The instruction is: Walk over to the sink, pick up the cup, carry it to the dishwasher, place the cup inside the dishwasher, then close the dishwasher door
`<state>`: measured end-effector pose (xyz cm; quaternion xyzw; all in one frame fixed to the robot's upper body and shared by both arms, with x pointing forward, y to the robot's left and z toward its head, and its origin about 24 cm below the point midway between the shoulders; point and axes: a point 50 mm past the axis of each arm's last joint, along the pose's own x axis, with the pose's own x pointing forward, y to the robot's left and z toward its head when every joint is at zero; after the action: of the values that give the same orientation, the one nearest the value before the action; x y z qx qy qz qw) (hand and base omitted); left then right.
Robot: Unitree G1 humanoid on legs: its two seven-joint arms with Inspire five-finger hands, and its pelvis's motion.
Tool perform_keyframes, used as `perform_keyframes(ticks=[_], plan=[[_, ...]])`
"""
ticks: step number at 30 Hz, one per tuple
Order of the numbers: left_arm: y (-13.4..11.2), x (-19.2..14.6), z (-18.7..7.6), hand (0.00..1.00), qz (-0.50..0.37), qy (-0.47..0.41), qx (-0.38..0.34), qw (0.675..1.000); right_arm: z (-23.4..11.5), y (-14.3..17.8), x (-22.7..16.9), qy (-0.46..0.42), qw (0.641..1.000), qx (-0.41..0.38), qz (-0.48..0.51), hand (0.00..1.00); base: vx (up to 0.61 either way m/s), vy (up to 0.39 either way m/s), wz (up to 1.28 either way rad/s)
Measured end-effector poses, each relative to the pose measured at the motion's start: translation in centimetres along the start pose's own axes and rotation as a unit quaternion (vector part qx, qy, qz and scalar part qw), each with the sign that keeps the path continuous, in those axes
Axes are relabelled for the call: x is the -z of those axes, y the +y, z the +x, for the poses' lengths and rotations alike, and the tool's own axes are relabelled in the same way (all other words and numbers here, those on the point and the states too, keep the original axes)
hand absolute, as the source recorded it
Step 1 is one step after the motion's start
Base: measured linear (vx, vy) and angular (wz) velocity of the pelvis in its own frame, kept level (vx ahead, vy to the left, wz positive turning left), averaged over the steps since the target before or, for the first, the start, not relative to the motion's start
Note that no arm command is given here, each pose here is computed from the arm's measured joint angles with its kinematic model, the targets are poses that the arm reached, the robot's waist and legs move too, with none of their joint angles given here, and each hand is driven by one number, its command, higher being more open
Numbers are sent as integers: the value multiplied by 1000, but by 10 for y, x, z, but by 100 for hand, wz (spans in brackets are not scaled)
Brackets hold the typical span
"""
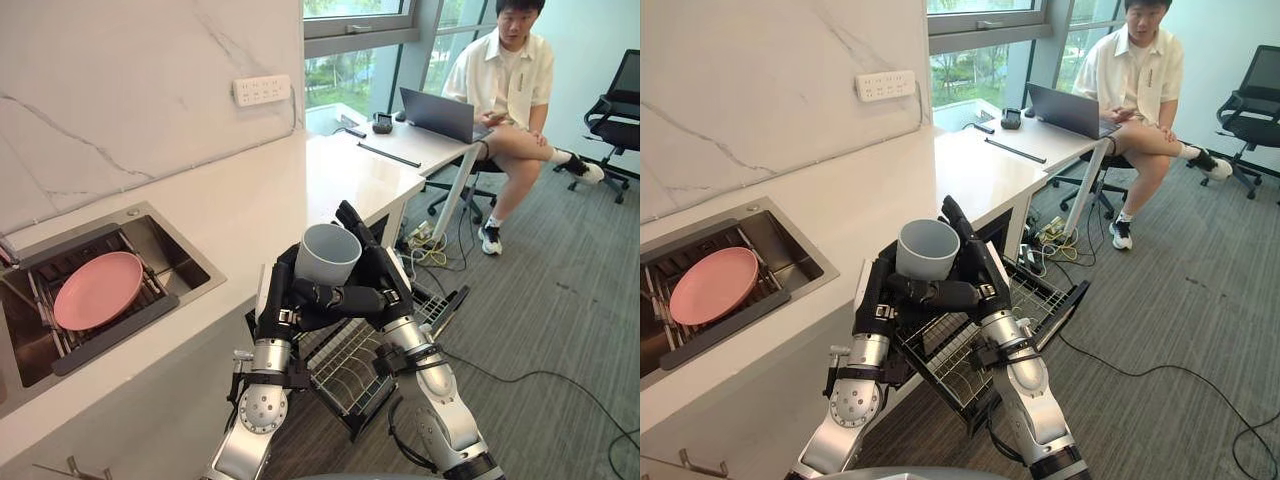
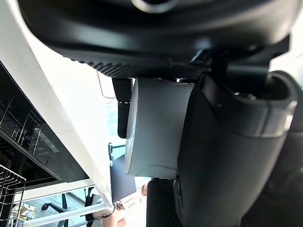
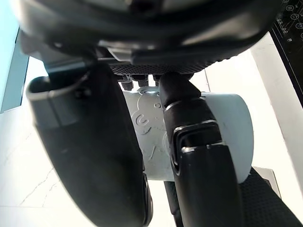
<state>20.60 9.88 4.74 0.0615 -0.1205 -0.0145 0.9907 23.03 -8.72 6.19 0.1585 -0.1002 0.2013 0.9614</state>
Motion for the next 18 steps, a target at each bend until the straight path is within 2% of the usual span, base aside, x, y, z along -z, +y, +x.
perform_keyframes(ticks=[7,8,18], plan=[[-4,0,-2,0,-3,1,20,1000,0,-3,2,4,1000,5,-2,100,-20,-3,3],[-5,0,-2,0,-3,1,22,1000,0,-3,2,5,1000,6,-2,0,0,0,0],[-9,-1,-4,0,-7,2,28,1000,-1,-10,5,16,1000,10,-20,0,0,0,0]])
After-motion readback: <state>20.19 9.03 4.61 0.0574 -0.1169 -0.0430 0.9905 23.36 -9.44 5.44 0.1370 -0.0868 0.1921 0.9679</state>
